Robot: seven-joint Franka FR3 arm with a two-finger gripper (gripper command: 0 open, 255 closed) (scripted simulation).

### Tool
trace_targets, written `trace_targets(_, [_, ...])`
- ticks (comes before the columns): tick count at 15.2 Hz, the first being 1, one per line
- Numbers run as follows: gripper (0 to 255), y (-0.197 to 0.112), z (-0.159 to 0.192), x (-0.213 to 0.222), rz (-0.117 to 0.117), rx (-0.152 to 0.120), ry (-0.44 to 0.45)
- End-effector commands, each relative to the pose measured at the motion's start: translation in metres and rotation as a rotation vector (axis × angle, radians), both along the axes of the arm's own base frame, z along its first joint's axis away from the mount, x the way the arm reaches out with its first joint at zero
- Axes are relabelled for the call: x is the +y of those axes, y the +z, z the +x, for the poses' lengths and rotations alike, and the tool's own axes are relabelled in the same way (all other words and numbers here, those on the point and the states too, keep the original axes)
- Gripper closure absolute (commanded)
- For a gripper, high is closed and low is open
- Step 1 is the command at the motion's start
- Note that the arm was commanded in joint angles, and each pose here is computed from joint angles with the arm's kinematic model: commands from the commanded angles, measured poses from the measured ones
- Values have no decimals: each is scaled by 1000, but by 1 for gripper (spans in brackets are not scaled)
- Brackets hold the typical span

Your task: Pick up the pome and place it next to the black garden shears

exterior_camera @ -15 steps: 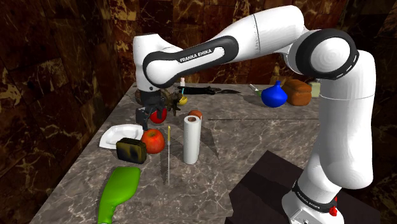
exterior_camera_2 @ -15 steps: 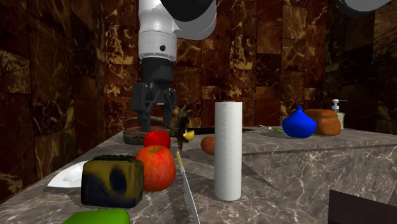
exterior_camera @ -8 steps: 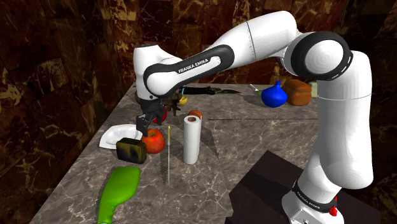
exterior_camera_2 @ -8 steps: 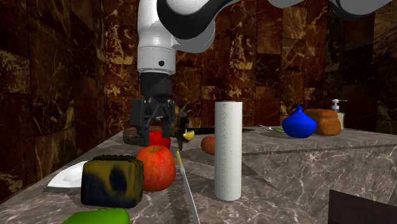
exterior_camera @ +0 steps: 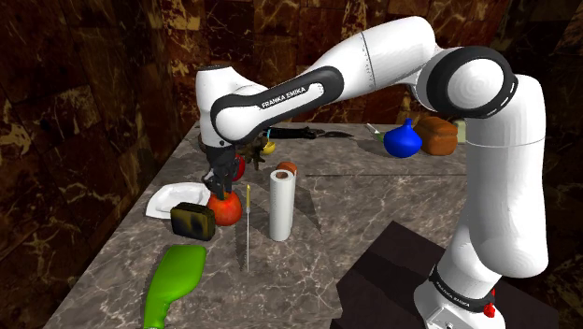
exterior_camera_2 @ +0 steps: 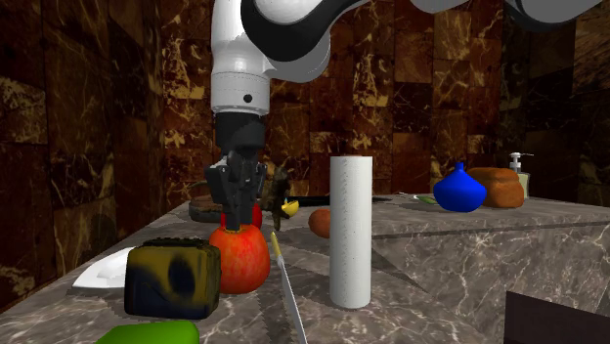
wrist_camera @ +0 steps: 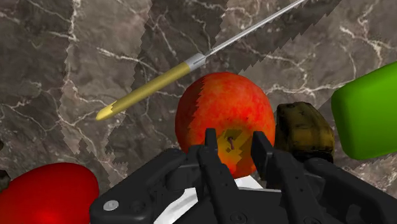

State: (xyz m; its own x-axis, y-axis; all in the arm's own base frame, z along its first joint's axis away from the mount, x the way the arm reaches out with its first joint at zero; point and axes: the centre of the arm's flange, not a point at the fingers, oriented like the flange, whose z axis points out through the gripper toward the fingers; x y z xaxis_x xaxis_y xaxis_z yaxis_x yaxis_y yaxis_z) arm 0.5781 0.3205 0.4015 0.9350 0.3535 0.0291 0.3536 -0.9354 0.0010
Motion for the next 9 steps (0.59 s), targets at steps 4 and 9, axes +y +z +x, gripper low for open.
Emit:
trace_targets(4, [255, 0, 0, 0, 0, 0, 0])
trace_targets(9, [255, 5, 0, 0, 0, 0, 0])
